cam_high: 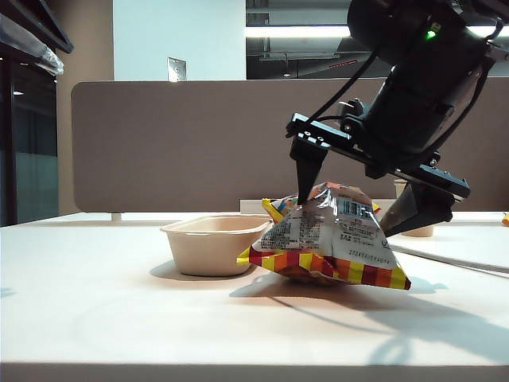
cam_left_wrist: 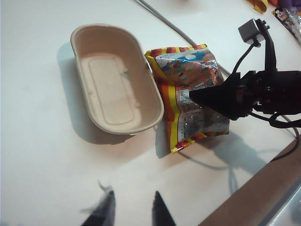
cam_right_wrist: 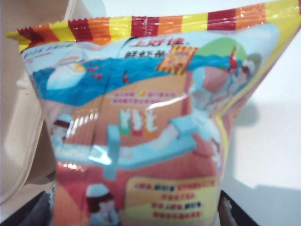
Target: Pick up a bag of chips and put them in the box.
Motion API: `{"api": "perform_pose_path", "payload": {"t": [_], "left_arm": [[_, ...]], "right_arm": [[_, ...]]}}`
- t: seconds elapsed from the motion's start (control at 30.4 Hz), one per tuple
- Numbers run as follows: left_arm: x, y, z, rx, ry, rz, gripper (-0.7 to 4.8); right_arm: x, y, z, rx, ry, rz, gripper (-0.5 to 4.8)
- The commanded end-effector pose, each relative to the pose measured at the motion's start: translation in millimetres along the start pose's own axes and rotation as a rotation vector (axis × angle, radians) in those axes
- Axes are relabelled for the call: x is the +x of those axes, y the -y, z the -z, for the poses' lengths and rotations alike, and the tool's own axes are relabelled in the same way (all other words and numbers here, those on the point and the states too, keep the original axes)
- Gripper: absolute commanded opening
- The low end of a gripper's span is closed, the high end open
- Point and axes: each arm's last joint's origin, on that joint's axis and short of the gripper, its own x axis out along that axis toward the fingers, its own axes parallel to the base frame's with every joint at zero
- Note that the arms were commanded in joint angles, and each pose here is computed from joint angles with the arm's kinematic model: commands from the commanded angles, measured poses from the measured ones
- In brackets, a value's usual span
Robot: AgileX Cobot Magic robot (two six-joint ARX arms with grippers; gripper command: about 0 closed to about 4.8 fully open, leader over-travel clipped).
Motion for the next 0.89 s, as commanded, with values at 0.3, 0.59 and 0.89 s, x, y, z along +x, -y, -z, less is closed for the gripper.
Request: {"api": "perform_pose_path", "payload": {"t": [0.3,0.59,0.89], "left_arm": [[0,0.5,-2,0.018,0.013,0.002,1.03],[0,0.5,-2,0.036,0.013,0.002,1.03],[0,0.5,-2,0.036,0.013,0.002,1.03]], "right_arm": [[6,-1,1,-0.016,-0.007,-0.004,3.43],[6,-1,1,-0.062,-0.006,-0.007,2.68],[-5,-3,-5,-0.098,0.039,-0.026,2.68]]}}
